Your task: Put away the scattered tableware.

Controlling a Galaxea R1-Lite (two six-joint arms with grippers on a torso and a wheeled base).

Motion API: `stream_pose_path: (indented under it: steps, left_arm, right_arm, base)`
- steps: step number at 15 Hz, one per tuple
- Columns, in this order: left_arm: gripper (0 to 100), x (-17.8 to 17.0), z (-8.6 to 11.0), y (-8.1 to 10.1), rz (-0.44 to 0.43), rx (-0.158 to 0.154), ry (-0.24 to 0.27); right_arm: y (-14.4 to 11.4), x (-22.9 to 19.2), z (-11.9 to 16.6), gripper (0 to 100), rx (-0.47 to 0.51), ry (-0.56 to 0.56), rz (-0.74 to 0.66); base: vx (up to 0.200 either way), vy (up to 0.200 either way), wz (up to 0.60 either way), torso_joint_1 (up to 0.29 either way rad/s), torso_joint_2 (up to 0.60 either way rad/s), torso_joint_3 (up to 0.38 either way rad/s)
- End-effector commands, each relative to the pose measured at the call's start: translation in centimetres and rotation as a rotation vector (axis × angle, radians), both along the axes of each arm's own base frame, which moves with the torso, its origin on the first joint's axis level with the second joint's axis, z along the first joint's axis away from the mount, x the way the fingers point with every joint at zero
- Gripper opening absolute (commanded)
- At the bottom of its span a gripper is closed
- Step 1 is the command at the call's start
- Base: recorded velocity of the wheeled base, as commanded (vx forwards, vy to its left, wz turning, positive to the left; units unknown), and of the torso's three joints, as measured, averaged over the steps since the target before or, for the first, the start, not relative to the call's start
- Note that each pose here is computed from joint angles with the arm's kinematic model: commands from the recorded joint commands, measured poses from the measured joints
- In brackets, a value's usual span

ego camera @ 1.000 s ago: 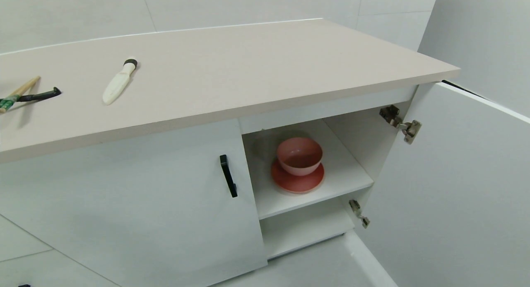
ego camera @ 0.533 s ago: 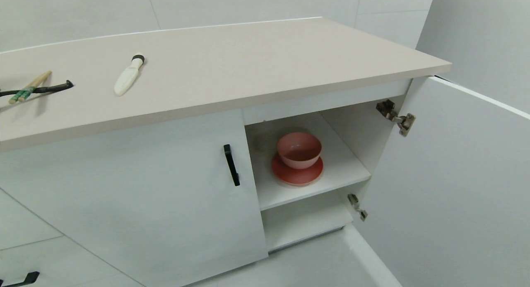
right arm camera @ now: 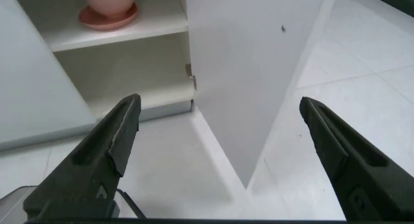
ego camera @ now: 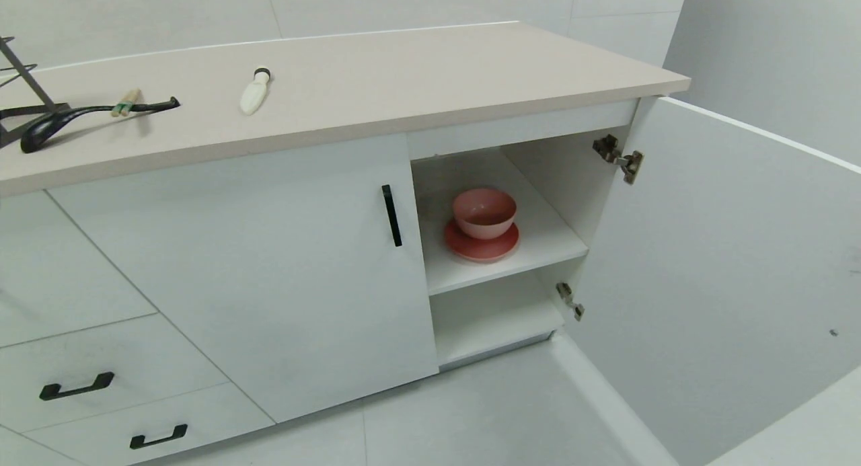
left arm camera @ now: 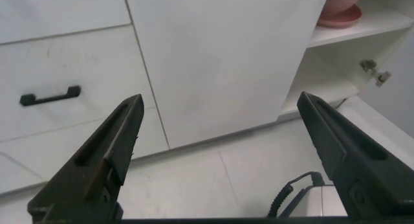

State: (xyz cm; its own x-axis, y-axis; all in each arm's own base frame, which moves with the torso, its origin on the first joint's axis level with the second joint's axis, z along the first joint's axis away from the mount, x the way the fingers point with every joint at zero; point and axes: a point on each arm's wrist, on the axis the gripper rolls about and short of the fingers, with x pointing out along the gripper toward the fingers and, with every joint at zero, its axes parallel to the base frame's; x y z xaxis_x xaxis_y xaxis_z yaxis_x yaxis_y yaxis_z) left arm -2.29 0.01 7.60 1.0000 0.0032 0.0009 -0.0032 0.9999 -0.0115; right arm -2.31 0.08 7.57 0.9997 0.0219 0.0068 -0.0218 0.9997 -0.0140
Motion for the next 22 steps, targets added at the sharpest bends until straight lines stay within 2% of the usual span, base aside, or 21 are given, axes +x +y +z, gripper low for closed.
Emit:
stream_pose_path:
  steps: [1,9,11,15,20,22]
  left_arm:
    - [100,-0.01,-0.01,0.00,0.000,-0.001,-0.001]
    - [100,-0.01,-0.01,0.00,0.001,-0.001,-0.001]
    - [100,-0.01,-0.02,0.00,0.003,-0.002,0.001]
    - [100,-0.01,-0.01,0.01,0.001,-0.002,-0.001]
    - [100,-0.01,-0.01,0.00,0.001,-0.004,-0.001]
    - [100,-0.01,-0.01,0.00,0.000,-0.004,-0.001]
  right_arm:
    - [0.00,0.03,0.01,100,0.000,0.004,0.000]
    - [0.00,0.03,0.01,100,0.000,0.004,0.000]
    - [0.00,0.03,0.01,100,0.000,0.004,0.000]
    - [0.00,0.03,0.01,100,0.000,0.004,0.000]
    - [0.00,0.04,0.01,100,-0.001,0.005,0.000]
    - [0.00,0.04,0.01,100,-0.003,0.005,0.001]
  base:
    - [0.000,-0.200,0.00,0.007,0.00,0.002]
    - [0.000,-0.200,0.00,0.003,0.00,0.004]
    - [-0.200,-0.200,0.00,0.002,0.00,0.002]
    - [-0.200,-0.050,0.00,0.005,0.01,0.002]
    - [0.000,-0.200,0.00,0.001,0.01,0.001]
    - [0.000,0.000,0.30,-0.001,0.00,0.004]
